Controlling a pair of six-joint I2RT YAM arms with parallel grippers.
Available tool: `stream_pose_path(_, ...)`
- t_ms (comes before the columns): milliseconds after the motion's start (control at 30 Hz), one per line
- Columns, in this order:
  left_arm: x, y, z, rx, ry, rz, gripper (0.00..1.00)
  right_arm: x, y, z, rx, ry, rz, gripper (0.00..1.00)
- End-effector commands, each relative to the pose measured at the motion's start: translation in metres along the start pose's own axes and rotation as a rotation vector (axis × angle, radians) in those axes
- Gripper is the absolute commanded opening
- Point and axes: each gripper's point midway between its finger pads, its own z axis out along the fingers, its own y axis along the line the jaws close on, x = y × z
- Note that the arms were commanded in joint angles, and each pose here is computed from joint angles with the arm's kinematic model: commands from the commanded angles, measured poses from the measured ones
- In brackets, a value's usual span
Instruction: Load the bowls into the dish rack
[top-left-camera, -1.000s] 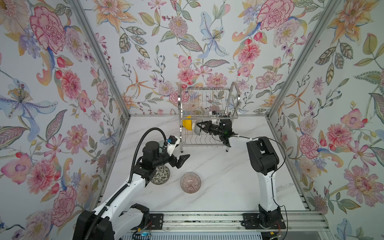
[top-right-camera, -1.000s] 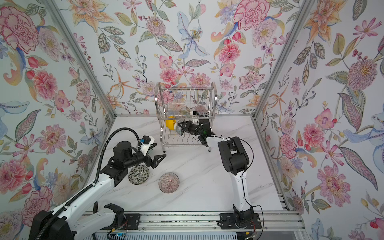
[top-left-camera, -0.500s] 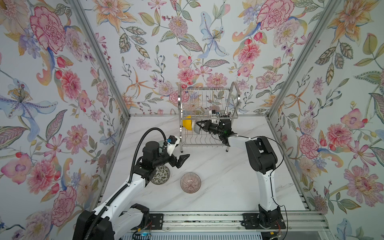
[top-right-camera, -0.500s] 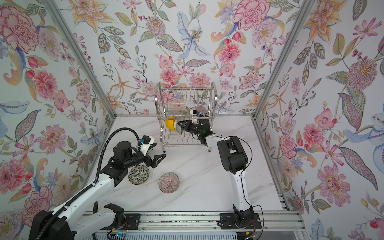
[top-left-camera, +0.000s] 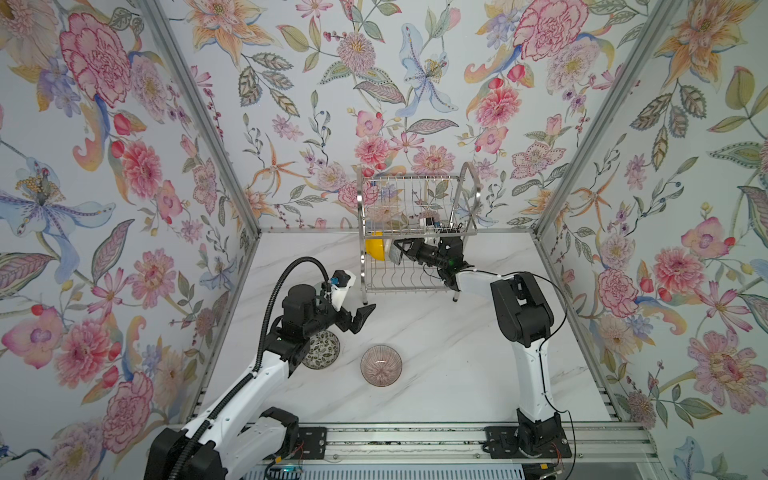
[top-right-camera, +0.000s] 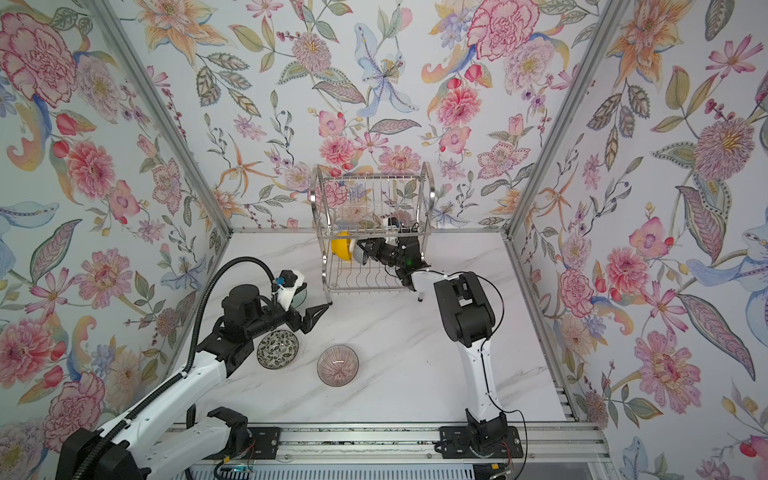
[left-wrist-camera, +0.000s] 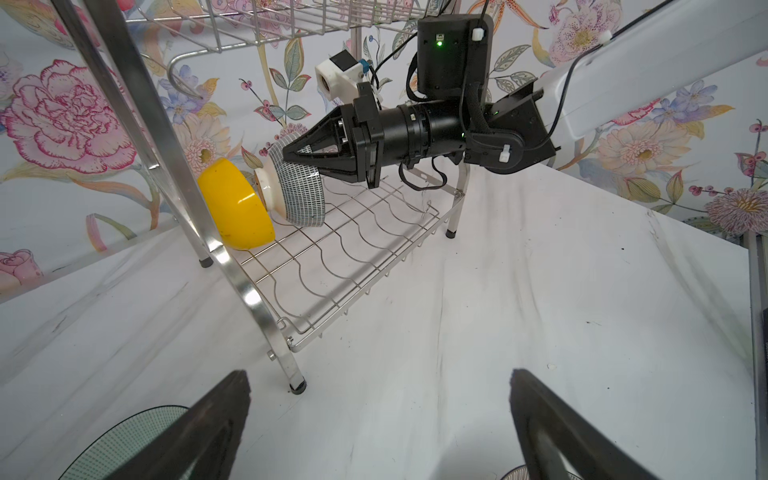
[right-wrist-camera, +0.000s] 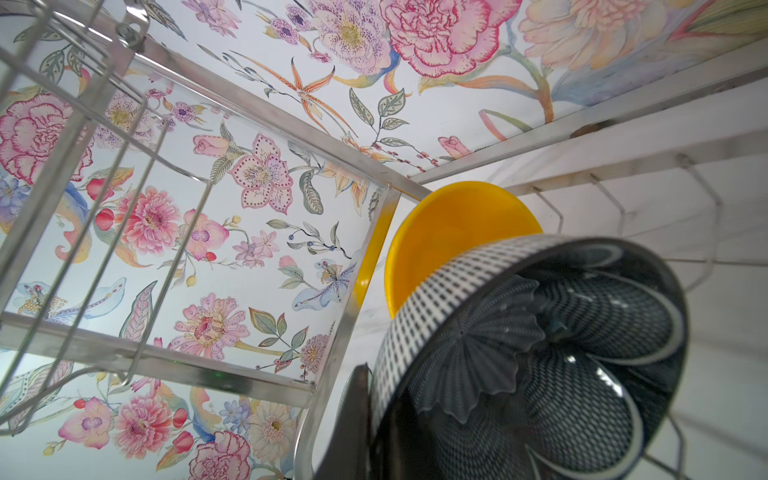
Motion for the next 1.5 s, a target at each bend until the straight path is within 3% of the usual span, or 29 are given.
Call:
stream_pose_path(0,-0.001,0.001,-0.001,-0.013,-0.012,0.010,0.99,-0.034,0.031,-0.001,-0.094,-0.109,-0.099,0.05)
stream_pose_path(367,-0.001,-0.002,0.000,0.001,-0.015,0.005,0.99,-0.042,0.028,0.004,-0.117,-0.181,-0.075,0.05)
stream_pose_path(1467,0.001,-0.007,0.002,0.037,-0.005,-0.002,0.99,-0.032,0.001,0.015,-0.155,-0.100,-0.015,0.08)
